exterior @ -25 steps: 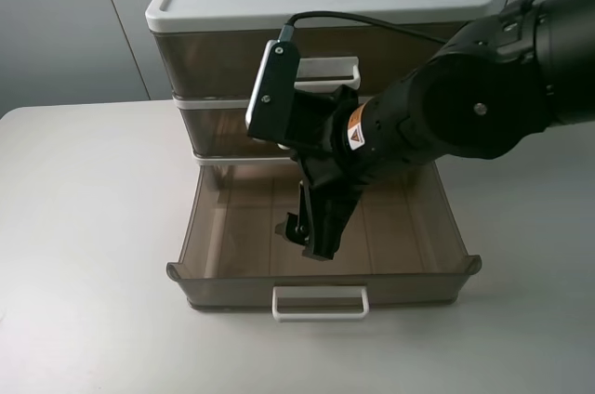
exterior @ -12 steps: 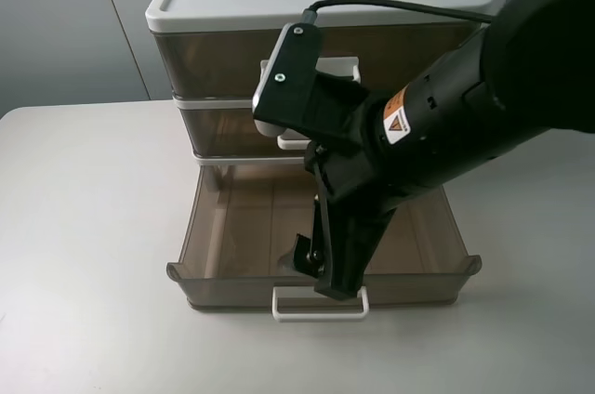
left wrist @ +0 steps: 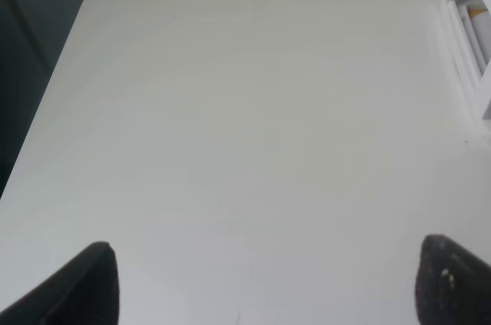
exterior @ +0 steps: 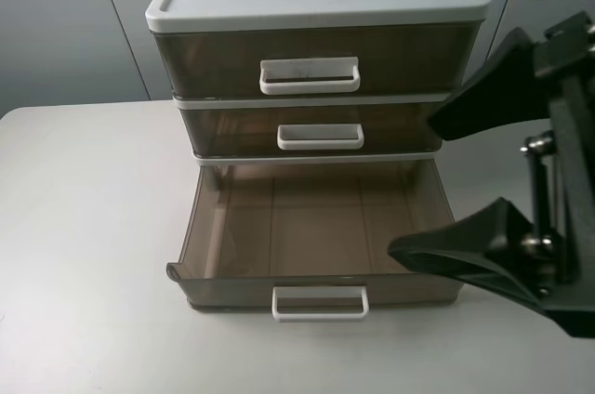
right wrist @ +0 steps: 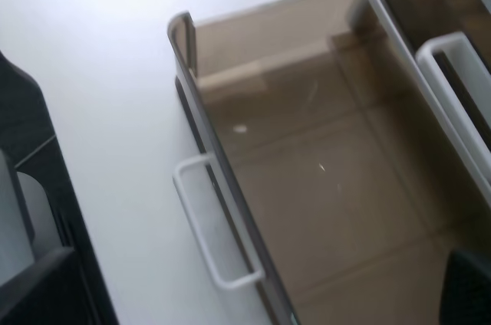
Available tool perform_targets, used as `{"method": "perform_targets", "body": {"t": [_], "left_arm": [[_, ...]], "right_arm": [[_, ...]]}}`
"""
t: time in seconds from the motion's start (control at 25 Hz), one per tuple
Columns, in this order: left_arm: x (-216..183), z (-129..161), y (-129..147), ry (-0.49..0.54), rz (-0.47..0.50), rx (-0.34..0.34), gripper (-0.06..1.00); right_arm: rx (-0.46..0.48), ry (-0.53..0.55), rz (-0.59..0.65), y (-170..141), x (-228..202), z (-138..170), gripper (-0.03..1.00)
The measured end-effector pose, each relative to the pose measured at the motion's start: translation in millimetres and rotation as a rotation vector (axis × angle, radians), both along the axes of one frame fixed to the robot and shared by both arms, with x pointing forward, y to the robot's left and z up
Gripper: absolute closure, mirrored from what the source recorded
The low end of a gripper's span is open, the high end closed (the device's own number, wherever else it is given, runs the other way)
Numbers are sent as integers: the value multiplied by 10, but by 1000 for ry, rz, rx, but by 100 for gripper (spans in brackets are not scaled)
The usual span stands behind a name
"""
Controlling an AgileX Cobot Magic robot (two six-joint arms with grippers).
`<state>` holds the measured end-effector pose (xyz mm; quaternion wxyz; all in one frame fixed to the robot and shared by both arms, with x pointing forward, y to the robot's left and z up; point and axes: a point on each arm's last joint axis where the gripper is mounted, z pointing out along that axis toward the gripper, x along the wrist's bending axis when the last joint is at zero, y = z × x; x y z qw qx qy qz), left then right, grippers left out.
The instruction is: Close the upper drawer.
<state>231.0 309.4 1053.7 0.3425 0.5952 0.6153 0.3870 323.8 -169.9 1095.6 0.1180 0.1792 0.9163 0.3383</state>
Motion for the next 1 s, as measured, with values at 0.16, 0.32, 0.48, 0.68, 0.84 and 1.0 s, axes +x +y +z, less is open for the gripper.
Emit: {"method": "perform_targets", "body": {"t": [0.16, 0.32, 0.48, 0.68, 0.84, 1.0], "left_arm": [[0, 0, 0, 0, 0, 0, 20], [0, 0, 0, 0, 0, 0, 20], [0, 0, 0, 0, 0, 0, 20], [0, 0, 0, 0, 0, 0, 20], [0, 0, 0, 0, 0, 0, 20], [0, 0, 0, 0, 0, 0, 20]], "right_arm": [[23, 17, -44, -390, -271, -80, 27], [53, 45, -82, -692, -494, -155, 27], [73, 54, -101, -910, -652, -280, 27], [139, 23, -108, -1054, -756, -432, 27], [185, -1, -119, -1107, -786, -437, 27], [195, -9, -195, -1145, -749, -436, 27]]}}
